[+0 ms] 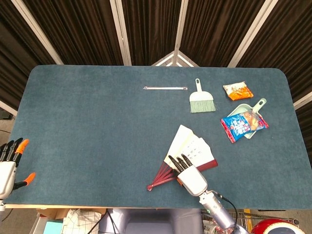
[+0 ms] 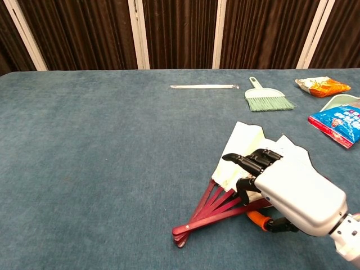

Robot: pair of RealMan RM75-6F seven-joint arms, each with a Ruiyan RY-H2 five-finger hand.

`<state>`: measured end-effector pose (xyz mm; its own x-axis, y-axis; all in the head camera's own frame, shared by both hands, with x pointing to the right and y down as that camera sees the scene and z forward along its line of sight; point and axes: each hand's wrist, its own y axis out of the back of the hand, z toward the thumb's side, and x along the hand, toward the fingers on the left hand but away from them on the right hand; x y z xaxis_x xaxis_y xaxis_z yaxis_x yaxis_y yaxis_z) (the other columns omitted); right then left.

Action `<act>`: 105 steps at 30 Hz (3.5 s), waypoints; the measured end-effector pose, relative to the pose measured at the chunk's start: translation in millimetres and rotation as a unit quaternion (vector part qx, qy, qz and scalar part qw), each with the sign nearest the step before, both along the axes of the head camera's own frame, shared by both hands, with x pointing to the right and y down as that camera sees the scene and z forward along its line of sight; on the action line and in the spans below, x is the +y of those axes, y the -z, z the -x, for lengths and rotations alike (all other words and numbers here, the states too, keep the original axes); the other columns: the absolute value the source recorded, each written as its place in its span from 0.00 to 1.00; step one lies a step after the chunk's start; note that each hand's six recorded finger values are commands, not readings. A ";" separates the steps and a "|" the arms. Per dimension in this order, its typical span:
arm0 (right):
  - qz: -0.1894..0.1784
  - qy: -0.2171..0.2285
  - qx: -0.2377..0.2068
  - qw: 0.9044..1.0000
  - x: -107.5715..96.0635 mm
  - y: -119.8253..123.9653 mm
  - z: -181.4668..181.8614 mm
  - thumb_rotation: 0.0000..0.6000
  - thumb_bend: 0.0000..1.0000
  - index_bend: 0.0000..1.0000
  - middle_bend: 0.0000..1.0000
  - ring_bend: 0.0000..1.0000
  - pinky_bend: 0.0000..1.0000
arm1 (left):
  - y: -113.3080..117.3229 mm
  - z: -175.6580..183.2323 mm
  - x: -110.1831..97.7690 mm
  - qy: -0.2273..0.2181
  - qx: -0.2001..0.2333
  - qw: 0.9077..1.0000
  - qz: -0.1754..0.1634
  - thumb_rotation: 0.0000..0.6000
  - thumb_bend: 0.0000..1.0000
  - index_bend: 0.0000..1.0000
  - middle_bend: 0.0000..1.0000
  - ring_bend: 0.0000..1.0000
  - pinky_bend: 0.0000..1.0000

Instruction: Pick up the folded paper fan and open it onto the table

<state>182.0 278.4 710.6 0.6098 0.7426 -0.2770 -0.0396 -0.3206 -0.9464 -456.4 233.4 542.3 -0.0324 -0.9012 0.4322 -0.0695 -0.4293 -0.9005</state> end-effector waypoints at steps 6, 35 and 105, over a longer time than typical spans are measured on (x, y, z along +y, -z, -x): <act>0.006 -0.005 -0.020 1.000 -1.0 4.5 1.9 1.00 0.46 0.69 0.15 0.24 0.21 | 0.7 0.0 0.2 0.000 0.001 1.000 -0.001 1.00 0.31 0.06 0.02 0.00 0.02; 0.063 -0.061 -0.189 0.978 -109.8 119.5 0.3 1.00 0.52 0.77 0.19 0.26 0.22 | 1.1 -5.9 -1.1 -0.009 0.020 1.000 -0.008 1.00 0.31 0.06 0.02 0.00 0.02; 0.158 0.012 -0.149 0.976 -216.0 211.0 192.4 1.00 0.56 0.77 0.19 0.26 0.22 | -68.2 -143.6 -51.6 -0.018 0.387 0.922 0.033 1.00 0.20 0.23 0.07 0.00 0.03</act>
